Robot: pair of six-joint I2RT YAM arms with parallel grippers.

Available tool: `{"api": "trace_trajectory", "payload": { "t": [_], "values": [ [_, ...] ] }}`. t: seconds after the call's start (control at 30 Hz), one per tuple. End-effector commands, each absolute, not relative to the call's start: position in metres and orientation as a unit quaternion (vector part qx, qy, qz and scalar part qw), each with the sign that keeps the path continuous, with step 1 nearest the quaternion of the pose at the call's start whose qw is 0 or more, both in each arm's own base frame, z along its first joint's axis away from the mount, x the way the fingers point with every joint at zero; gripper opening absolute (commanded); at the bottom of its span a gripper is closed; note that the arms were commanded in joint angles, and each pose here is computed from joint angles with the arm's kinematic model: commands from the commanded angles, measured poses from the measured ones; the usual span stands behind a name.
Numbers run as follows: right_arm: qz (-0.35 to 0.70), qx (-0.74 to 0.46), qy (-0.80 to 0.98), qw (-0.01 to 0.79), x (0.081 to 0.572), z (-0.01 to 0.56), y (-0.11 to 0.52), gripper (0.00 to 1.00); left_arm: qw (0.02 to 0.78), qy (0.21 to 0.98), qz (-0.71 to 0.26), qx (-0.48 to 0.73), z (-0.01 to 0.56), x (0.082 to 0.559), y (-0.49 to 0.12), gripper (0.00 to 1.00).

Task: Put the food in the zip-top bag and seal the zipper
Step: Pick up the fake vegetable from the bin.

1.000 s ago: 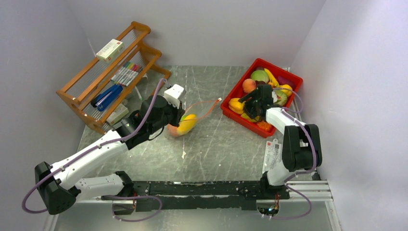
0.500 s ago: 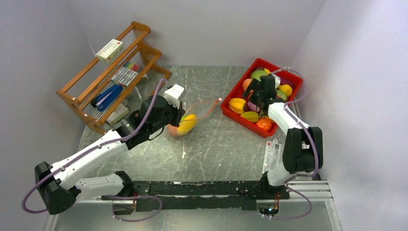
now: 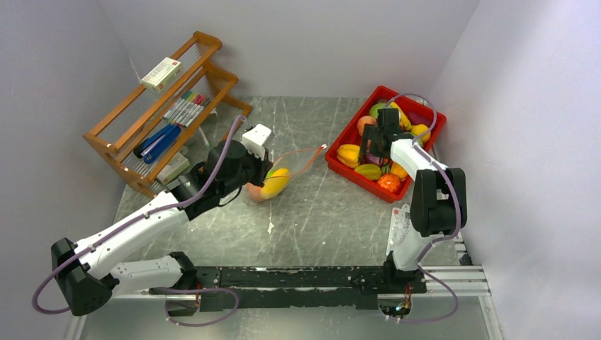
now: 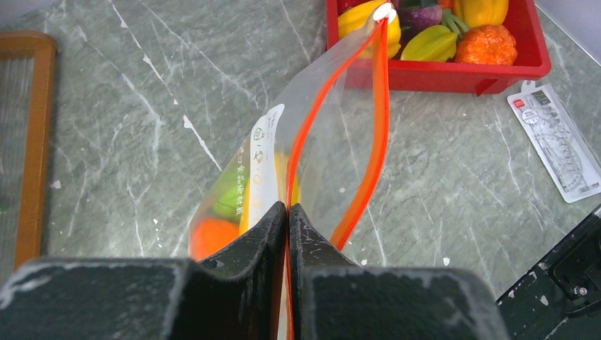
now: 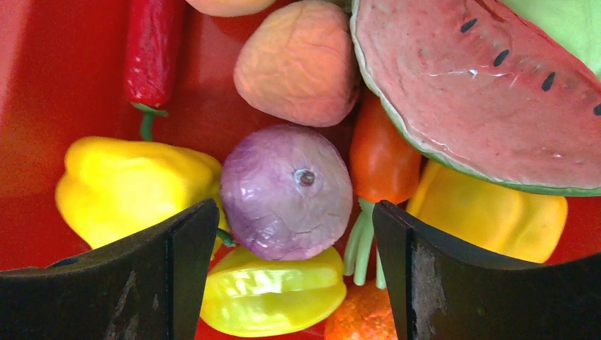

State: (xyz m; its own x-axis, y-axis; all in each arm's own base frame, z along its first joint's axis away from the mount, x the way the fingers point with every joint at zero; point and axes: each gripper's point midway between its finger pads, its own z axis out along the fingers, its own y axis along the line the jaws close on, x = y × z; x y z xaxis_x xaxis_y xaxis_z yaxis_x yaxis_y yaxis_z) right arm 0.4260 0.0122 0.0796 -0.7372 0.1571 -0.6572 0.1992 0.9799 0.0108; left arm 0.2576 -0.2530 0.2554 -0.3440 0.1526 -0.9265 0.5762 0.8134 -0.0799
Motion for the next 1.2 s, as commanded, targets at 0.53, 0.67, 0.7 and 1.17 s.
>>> {"api": "trace_trajectory", "payload": {
  "t": [0.53,0.67,0.7,1.17],
  "values": [
    [-0.055,0.053,0.963,0.259,0.417,0.033,0.005,0.86,0.535,0.782,-0.215,0.235,0.276,0.253,-0.254,0.07],
    [-0.043,0.058,0.958,0.279,0.421,0.043,0.008,0.77,0.537,0.782,-0.215,0.232,0.275,0.252,-0.253,0.07],
    [-0.042,0.059,0.955,0.286,0.422,0.046,0.008,0.75,0.537,0.782,-0.215,0.232,0.275,0.252,-0.253,0.07],
    [-0.011,0.092,0.933,0.349,0.415,0.102,0.031,0.61,0.555,0.779,-0.207,0.206,0.281,0.256,-0.244,0.07]
  ]
}}
